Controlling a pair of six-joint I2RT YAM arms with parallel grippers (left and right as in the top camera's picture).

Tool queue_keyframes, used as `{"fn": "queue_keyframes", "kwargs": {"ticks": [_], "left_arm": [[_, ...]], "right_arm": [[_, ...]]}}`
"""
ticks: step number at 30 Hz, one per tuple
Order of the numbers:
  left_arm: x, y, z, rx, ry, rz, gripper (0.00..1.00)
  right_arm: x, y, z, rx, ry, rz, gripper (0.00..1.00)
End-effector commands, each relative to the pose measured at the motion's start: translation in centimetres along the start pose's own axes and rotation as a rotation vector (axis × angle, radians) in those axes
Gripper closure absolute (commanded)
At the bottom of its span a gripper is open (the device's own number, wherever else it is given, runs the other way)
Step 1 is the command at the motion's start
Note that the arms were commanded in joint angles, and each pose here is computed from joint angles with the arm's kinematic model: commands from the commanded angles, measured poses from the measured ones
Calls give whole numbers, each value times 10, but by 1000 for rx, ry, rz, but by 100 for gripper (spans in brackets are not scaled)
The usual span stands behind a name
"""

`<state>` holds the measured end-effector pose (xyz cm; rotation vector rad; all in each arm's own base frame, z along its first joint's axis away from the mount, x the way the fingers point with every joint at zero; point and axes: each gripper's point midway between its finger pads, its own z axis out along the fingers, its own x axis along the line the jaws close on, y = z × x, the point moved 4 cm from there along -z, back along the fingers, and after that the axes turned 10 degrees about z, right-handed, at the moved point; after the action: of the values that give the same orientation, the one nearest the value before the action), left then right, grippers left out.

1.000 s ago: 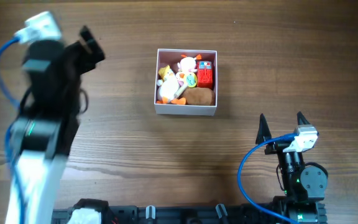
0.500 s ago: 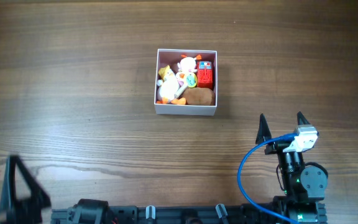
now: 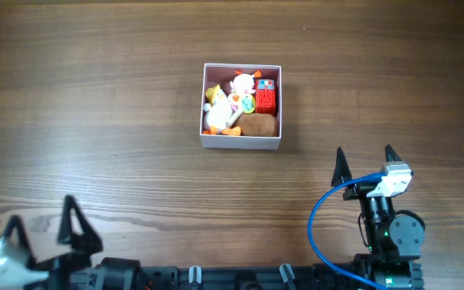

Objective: Pack container

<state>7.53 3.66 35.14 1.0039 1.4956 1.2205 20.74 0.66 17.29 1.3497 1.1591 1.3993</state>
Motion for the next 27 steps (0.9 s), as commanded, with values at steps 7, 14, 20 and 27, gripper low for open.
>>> {"fn": "queue_keyframes", "kwargs": {"ticks": [7,14,20,27], "left_arm": [[-31,-55,64,-70,-145,-61,0],[-46,-86,97,-131,-219,-77,0],[-46,-114,110,-100,-216,-69,0],[-49,-140,118,-57,-244,-57,0]], "right_arm": [[-3,2,-1,-15,-23,-10,1],[-3,2,-1,-15,-23,-10,0],[-3,2,-1,-15,-23,-10,1],[-3,2,-1,-15,-23,-10,0]]}}
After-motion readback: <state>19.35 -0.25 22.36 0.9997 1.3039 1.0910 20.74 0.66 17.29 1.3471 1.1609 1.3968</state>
